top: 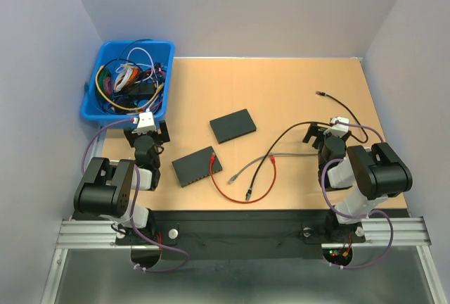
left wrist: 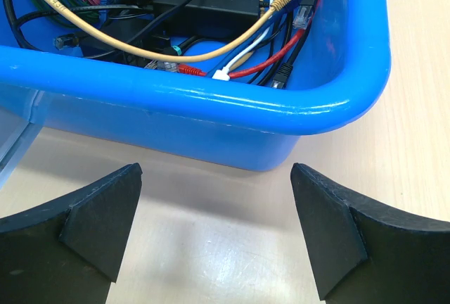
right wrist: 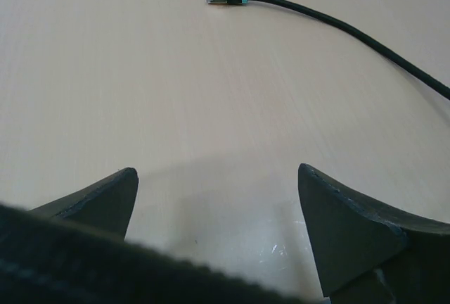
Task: Insert the plug into the switch port
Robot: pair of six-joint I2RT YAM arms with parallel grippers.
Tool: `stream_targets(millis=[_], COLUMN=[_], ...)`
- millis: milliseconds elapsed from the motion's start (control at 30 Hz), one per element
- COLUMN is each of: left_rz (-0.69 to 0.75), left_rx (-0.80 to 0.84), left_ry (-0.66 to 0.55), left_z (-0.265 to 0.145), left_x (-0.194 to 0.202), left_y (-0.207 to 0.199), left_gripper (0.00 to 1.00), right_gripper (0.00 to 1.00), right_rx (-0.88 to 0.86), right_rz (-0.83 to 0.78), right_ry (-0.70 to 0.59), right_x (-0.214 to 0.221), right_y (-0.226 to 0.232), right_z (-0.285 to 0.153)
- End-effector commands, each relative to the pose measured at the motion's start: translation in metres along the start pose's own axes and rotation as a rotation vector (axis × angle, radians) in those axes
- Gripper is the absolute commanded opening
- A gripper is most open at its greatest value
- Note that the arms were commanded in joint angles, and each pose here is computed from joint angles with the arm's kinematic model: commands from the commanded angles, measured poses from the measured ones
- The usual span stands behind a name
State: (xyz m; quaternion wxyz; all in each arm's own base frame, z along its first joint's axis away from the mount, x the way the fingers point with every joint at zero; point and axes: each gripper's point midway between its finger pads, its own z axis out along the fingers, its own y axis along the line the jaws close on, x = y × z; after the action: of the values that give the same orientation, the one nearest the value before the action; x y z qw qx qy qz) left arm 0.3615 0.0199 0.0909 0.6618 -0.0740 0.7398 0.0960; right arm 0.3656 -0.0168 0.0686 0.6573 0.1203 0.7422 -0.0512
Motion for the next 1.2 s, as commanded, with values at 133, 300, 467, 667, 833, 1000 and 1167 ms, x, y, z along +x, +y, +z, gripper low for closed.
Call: stream_targets(millis=[133,300,467,667,833,1000,1167], left_rz=[-0.112,-0.111,-0.112,-0.112,-0.110,-0.111,-0.112], left_rx=[-0.023,-0.024,-0.023,-0.023,-0.022,-0.023,-0.023], left_ry=[-0.315,-0.315,-0.315,-0.315,-0.314,-0.313,-0.315], left_z=[0.004,0.004,0.004,0.004,0.005,0.004,0.004], left_x=[-0.087,-0.087,-0.087,-0.087,-0.086,-0.086,-0.087], left_y=[0.004,0.004,0.004,0.004,0.003,0.004,0.004], left_gripper=[0.99,0.99,0.99,0.99,0.99,0.99,0.99], right_gripper=[1.00,1.00,1.00,1.00,1.00,1.00,0.98], right_rx=[0.004,0.003,0.038,0.109,-0.149,-0.225,-0.314], right_rz=[0.023,0.025,0.049,0.130,0.538,0.703,0.651], right_ry=[-0.112,-0.112,-0.145,-0.262,-0.306,-0.304,-0.073], right_x=[-0.031,-0.030,-0.042,-0.099,-0.150,-0.147,-0.141], right_y=[0.000,0.001,-0.005,-0.013,0.023,0.021,0.053], right_z=[0.004,0.004,0.002,-0.023,-0.070,-0.111,-0.112])
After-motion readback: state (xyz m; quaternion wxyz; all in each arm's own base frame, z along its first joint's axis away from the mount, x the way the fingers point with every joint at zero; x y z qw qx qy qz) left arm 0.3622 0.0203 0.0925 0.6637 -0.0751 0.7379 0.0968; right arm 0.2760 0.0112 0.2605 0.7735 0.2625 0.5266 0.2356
